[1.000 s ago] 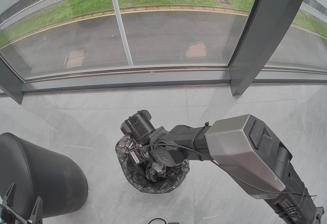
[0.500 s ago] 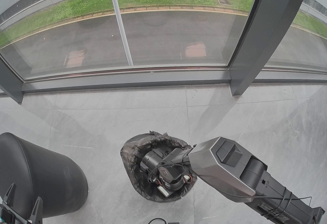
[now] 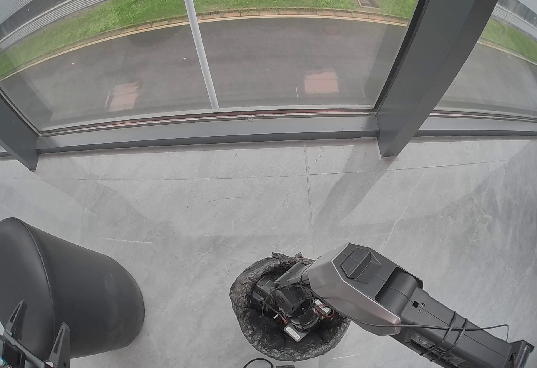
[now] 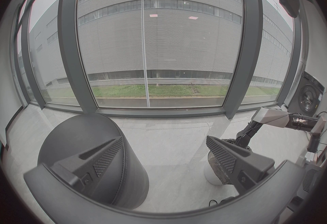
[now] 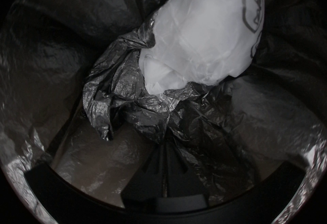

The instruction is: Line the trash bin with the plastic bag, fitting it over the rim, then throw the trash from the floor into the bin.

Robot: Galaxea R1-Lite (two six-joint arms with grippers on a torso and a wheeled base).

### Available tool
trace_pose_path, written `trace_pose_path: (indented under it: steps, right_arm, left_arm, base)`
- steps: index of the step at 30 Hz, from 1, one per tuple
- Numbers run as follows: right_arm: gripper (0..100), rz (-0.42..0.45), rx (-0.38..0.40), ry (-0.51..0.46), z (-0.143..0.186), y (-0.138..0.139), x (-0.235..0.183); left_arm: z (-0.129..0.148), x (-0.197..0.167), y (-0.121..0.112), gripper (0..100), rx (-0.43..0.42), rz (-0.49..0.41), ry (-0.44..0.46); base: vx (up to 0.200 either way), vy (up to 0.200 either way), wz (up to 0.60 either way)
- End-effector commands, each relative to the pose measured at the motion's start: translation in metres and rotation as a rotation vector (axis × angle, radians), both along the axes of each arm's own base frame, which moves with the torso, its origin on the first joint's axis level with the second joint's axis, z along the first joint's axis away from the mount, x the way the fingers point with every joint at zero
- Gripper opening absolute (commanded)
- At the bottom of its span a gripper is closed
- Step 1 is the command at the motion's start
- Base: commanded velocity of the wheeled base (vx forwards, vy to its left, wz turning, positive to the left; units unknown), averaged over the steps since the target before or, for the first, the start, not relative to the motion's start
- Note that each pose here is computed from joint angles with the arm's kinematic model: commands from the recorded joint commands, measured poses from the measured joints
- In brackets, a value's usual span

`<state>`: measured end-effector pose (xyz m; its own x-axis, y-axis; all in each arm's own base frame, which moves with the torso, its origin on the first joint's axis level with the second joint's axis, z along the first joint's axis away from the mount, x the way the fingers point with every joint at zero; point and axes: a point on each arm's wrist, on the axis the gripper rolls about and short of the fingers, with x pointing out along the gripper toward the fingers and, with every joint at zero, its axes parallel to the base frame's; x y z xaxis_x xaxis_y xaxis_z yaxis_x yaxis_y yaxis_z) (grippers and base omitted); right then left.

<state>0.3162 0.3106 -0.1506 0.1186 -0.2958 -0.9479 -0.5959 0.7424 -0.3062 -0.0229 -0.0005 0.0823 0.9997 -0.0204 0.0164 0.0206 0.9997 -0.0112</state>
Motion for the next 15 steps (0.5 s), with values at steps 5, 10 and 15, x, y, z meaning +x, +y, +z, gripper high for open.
trace_pose_path:
  steps: [5, 10, 15]
  right_arm:
    - [0, -0.001, -0.006, 0.005, -0.0049, -0.0009, -0.0011]
    - [0, -0.001, 0.025, -0.037, -0.0069, 0.0021, 0.0031]
    - [0, -0.004, 0.068, -0.086, -0.0037, 0.0073, 0.0075]
  left_arm:
    - [-0.0052, 0.0001, 0.0000, 100, -0.001, 0.000, 0.001]
    - [-0.0052, 0.0001, 0.0000, 100, -0.001, 0.000, 0.001]
    - [-0.0052, 0.0001, 0.0000, 100, -0.001, 0.000, 0.001]
  base:
    - [0.000, 0.000, 0.00]
    - [0.000, 0.000, 0.00]
    - [0.000, 0.000, 0.00]
